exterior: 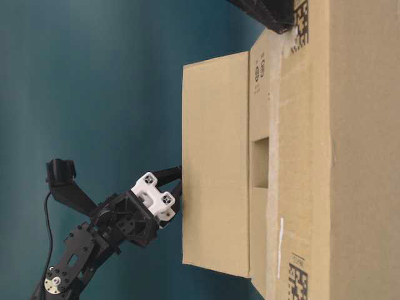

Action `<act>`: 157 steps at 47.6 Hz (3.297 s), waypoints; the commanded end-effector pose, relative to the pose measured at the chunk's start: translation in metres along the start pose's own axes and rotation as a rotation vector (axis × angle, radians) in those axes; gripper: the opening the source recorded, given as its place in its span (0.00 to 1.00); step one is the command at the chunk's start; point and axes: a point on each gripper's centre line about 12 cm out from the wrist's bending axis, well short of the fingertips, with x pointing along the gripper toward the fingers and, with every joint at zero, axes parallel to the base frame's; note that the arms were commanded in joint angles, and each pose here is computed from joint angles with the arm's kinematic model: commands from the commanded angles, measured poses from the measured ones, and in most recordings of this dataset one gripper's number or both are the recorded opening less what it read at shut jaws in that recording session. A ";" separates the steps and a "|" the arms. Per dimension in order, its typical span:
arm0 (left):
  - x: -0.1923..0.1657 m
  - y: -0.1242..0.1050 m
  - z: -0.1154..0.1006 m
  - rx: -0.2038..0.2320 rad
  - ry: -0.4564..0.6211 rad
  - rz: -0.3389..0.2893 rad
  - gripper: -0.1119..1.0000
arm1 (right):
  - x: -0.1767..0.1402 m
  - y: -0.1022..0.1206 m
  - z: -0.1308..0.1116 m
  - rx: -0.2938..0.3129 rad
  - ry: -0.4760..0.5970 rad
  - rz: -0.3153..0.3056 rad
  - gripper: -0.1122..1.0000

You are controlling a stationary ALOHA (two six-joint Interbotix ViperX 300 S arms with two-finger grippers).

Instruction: Close the cardboard box.

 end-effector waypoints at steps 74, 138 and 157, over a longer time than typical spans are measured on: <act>-0.059 -0.159 -0.056 0.011 0.000 -0.292 0.10 | 0.001 -0.007 0.010 0.014 -0.034 -0.022 0.10; -0.064 -0.171 -0.080 -0.029 -0.123 -0.330 0.10 | 0.004 -0.045 0.007 0.073 -0.025 -0.143 0.10; -0.087 -0.165 -0.088 -0.045 -0.309 -0.346 0.10 | 0.004 -0.046 0.005 0.076 -0.021 -0.144 0.10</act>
